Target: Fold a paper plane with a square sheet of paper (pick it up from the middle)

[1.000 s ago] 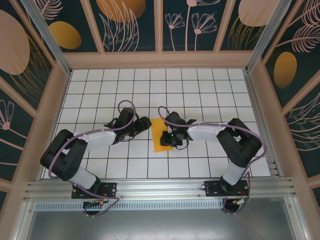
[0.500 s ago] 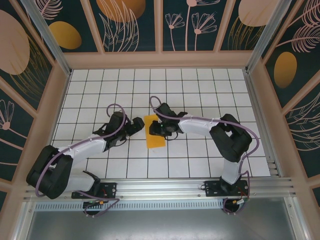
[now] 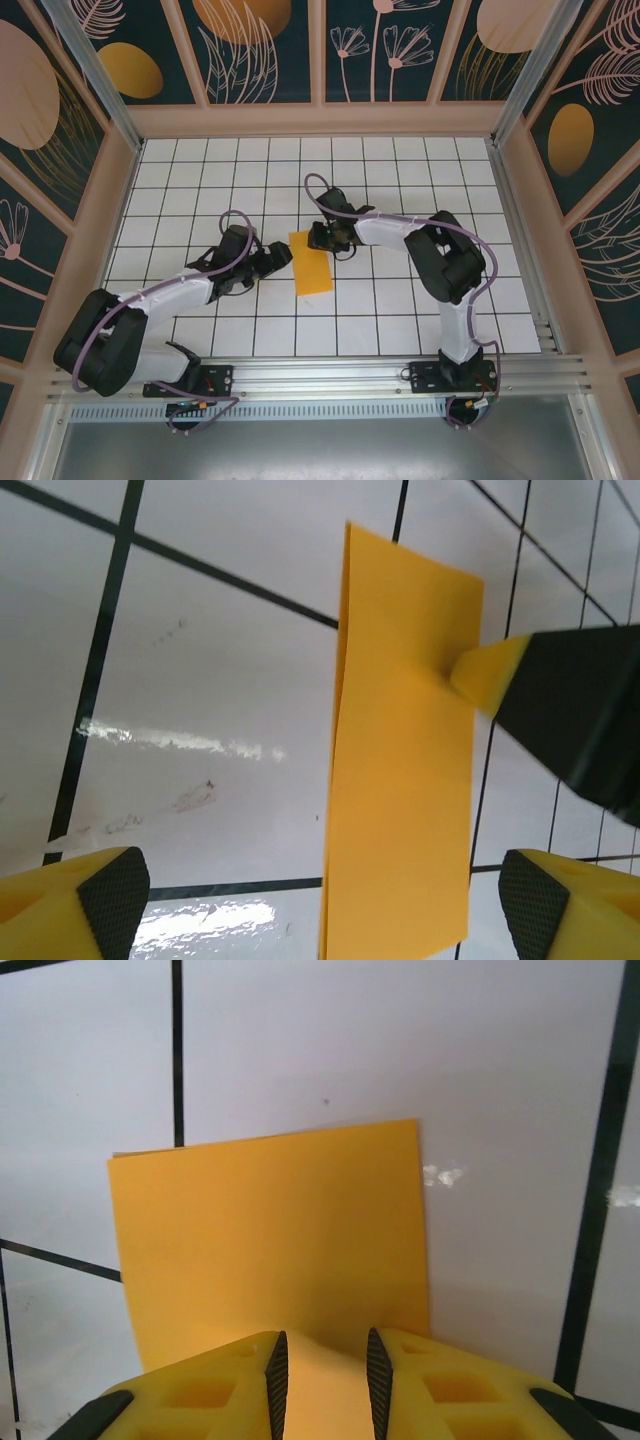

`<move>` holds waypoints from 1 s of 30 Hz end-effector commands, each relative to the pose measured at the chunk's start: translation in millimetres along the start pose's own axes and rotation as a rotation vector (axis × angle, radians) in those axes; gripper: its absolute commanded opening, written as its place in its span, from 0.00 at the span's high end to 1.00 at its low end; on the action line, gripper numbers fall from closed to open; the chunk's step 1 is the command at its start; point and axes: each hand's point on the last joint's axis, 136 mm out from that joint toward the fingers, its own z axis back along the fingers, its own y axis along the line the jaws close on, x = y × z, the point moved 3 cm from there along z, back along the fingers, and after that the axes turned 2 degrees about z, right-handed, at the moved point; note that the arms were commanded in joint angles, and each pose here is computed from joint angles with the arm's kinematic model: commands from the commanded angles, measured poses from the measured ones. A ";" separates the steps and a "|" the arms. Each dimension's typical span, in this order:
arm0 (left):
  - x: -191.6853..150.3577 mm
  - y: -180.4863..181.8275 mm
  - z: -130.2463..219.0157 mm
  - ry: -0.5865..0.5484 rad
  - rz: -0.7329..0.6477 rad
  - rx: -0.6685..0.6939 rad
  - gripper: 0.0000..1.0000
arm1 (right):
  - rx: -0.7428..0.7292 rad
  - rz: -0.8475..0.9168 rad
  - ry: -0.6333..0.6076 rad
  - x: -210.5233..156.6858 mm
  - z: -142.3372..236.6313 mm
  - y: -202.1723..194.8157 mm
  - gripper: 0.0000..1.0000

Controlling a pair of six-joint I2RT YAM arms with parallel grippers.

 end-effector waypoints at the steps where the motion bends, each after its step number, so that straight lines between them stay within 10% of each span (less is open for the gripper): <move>1: -8.8 -5.4 -3.3 0.073 0.011 -0.033 0.10 | -0.049 -0.001 0.018 -4.0 -10.5 -11.7 0.69; 30: -52.1 -39.5 -19.2 0.251 0.089 -0.151 0.37 | -0.053 -0.203 0.105 -31.9 -26.5 -58.5 0.69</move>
